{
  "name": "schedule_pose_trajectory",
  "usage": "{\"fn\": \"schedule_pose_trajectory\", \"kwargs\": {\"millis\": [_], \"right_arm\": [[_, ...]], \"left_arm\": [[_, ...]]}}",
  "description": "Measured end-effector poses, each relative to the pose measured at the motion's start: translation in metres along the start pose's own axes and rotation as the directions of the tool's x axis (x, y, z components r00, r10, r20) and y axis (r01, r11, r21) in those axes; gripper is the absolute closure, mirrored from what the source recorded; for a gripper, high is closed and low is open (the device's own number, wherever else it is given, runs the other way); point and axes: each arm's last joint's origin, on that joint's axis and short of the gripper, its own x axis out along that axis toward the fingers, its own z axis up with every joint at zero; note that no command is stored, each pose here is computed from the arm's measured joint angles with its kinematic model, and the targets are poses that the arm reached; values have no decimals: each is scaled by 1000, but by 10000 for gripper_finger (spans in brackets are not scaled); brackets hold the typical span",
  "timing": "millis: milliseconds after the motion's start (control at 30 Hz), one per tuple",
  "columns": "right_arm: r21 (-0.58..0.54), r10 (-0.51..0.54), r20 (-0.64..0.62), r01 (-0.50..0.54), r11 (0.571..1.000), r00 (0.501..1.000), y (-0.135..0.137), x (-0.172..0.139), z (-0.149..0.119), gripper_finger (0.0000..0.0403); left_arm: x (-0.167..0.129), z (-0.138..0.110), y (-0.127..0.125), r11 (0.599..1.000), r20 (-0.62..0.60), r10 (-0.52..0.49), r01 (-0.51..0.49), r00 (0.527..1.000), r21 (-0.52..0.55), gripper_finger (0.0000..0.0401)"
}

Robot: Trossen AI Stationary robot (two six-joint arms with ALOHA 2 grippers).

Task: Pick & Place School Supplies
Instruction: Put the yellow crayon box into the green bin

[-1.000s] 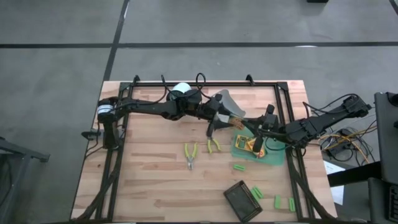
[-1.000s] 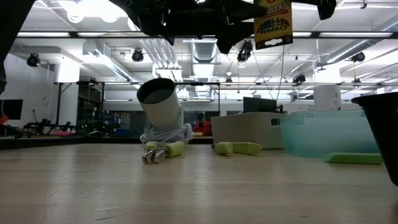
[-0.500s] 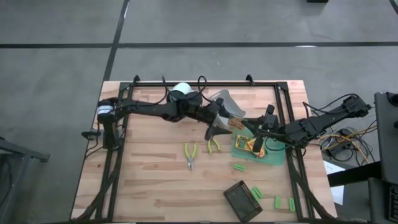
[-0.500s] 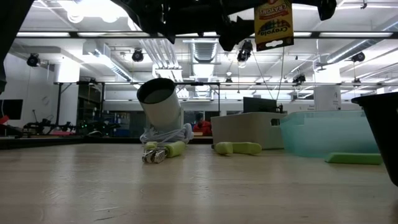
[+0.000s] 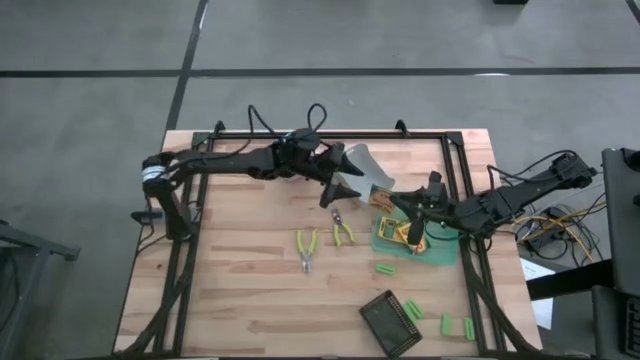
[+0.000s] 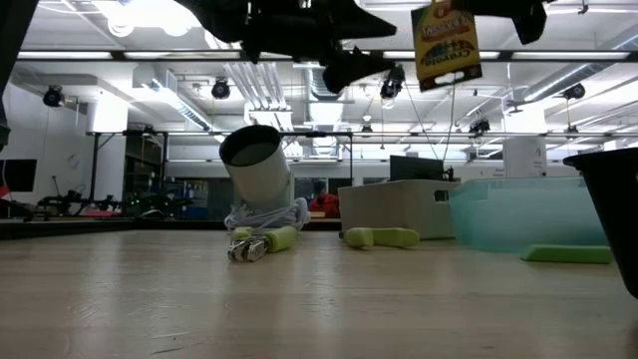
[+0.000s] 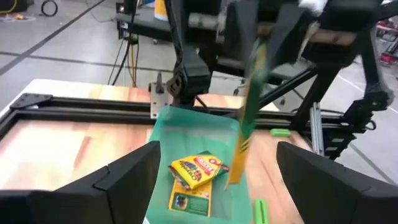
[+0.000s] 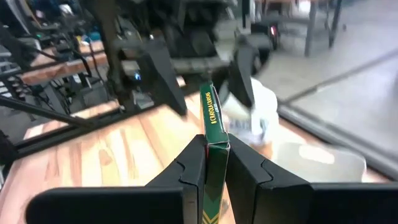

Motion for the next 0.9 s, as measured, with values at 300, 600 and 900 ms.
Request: {"fn": "schedule_pose_trajectory", "kwargs": {"millis": [300,600,900], "right_arm": [[212,-104,-185,143,967,977,-12,-9,-4,364],[443,-62,-360,229,867,931,-17,-15,-10,364],[455,-206,-478,441,774,854,-24,-11,-34,364]], "left_arm": [[-11,11,-6,1000,11,-1,2,1000,-20,73],[-11,10,-7,995,3,-2,2,1000,-104,73],[-11,10,-7,986,4,-2,2,1000,-165,73]]}}
